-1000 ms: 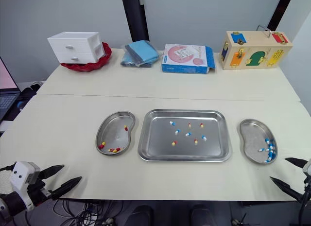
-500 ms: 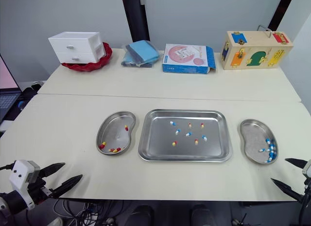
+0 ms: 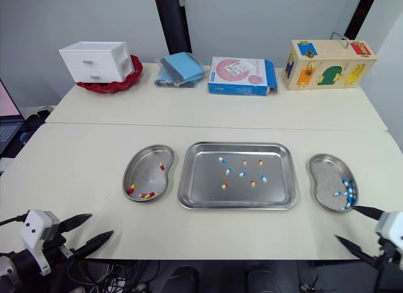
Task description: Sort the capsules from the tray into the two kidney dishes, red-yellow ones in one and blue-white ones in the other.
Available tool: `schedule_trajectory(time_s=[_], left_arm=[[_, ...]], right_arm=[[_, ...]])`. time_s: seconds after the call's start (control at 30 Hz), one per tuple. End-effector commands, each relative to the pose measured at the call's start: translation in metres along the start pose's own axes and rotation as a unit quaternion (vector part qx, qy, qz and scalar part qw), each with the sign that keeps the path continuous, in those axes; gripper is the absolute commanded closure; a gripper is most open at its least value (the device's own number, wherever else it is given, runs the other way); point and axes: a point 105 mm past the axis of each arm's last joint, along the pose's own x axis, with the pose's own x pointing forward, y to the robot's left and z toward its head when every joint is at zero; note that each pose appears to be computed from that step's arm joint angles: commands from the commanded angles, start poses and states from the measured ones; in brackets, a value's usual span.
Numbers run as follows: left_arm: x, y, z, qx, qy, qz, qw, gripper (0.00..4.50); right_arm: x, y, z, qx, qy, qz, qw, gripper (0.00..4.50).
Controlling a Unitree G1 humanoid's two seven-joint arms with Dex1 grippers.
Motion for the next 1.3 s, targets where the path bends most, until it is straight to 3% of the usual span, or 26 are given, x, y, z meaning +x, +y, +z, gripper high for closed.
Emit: schedule_trajectory(time_s=[0.03, 0.13, 0.37, 0.53, 0.83, 0.93, 1.03, 1.3], left_arm=[[-0.003, -0.008, 0.013, 0.012, -0.017, -0.010, 1.000, 0.01], [0.005, -0.024, 0.026, 0.022, -0.034, -0.039, 0.998, 0.01], [0.033, -0.061, 0.062, 0.047, -0.064, -0.098, 0.992, 0.01], [0.048, -0.081, 0.082, 0.051, -0.083, -0.135, 0.986, 0.01], [0.120, -0.116, 0.104, 0.081, -0.094, -0.190, 0.974, 0.01], [0.144, -0.123, 0.109, 0.088, -0.092, -0.190, 0.973, 0.59], [0.169, -0.128, 0.117, 0.097, -0.088, -0.185, 0.974, 1.49], [0.202, -0.140, 0.139, 0.109, -0.058, -0.189, 0.974, 1.49]], right_arm=[[0.016, 0.012, 0.028, -0.023, -0.050, 0.018, 0.998, 0.00], [0.040, 0.031, 0.046, -0.032, -0.093, 0.048, 0.994, 0.00], [0.071, 0.045, 0.061, -0.019, -0.134, 0.051, 0.989, 0.00], [0.077, 0.052, 0.056, -0.012, -0.135, 0.055, 0.989, 0.00], [0.083, 0.063, 0.031, 0.001, -0.134, 0.063, 0.989, 0.00], [0.084, 0.067, 0.027, 0.009, -0.137, 0.060, 0.989, 0.00], [0.084, 0.071, 0.024, 0.011, -0.139, 0.056, 0.989, 0.00], [0.085, 0.075, 0.027, 0.016, -0.141, 0.042, 0.989, 0.00]])
